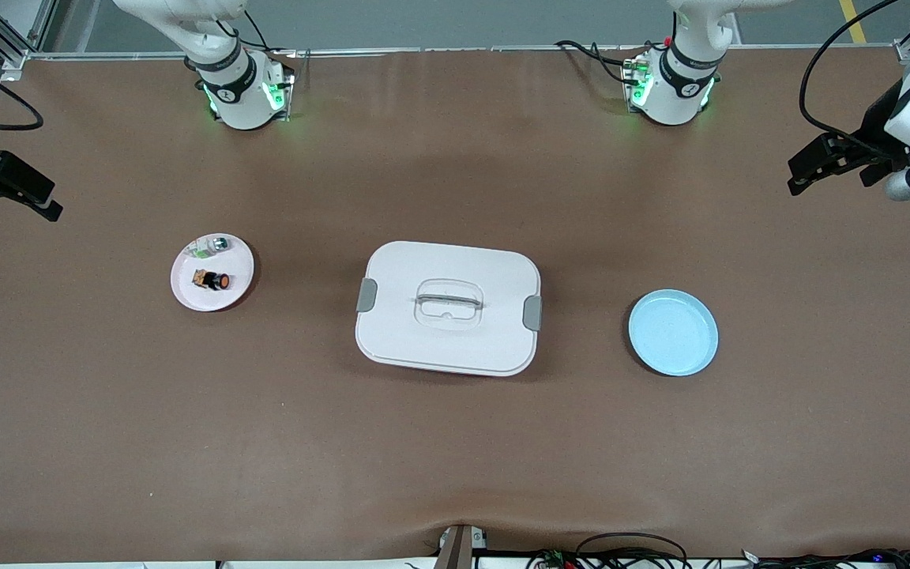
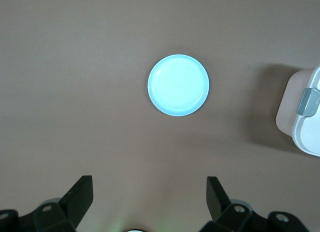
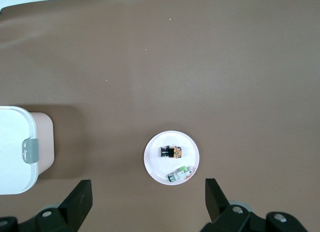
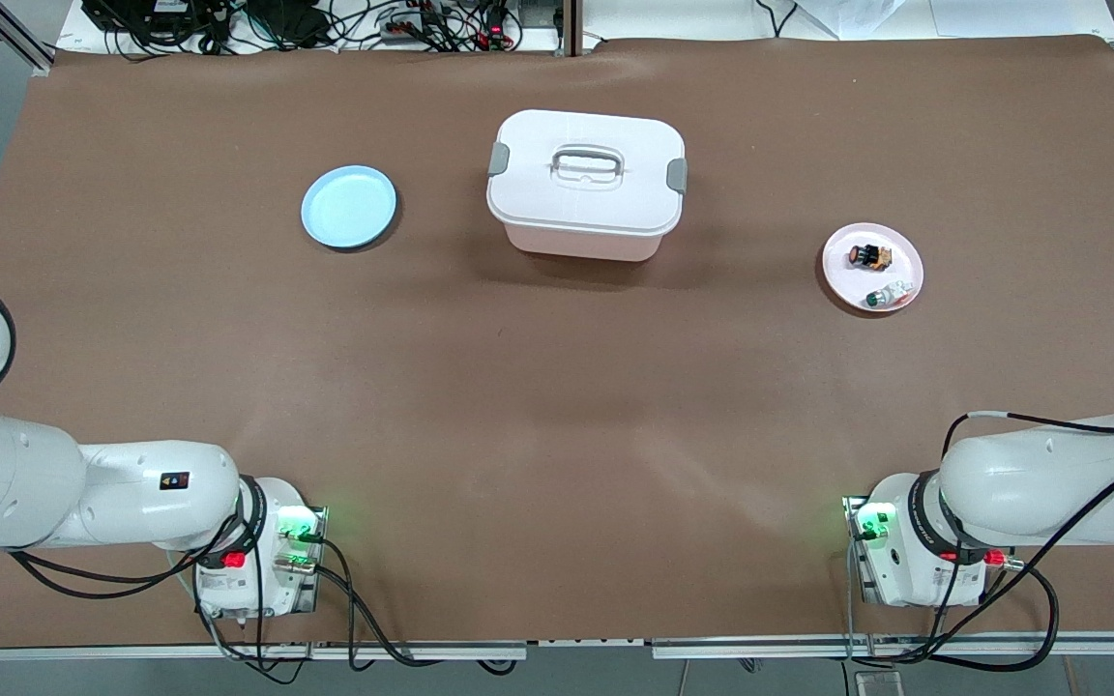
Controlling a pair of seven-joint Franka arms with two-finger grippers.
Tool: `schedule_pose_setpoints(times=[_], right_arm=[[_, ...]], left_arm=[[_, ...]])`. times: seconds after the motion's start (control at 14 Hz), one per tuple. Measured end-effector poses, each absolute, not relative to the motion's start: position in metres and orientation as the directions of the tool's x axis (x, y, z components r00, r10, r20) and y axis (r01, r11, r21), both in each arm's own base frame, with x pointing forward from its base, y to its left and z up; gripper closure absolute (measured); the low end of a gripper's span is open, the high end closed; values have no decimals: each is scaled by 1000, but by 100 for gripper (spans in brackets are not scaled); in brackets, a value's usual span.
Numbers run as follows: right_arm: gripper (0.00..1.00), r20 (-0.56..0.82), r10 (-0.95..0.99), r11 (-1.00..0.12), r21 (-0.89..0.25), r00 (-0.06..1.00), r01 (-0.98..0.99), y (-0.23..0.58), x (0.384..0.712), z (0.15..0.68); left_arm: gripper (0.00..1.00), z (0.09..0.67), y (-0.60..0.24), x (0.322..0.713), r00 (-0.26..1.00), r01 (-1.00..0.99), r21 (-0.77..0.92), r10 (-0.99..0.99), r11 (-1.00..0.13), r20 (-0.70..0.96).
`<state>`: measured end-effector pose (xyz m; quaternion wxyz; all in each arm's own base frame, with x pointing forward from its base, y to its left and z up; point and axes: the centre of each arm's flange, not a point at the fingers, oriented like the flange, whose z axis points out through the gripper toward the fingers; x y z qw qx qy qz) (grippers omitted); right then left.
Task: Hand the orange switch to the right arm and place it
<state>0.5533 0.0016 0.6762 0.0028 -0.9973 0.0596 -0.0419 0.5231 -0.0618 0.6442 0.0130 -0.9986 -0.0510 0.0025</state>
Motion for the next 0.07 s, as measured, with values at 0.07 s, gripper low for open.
schedule_pose_setpoints(times=[0.07], right_arm=[[0, 78, -116, -993, -9, 990, -116, -3, 553, 676]], left_arm=[[0, 644, -62, 523, 995, 101, -26, 101, -995, -4]])
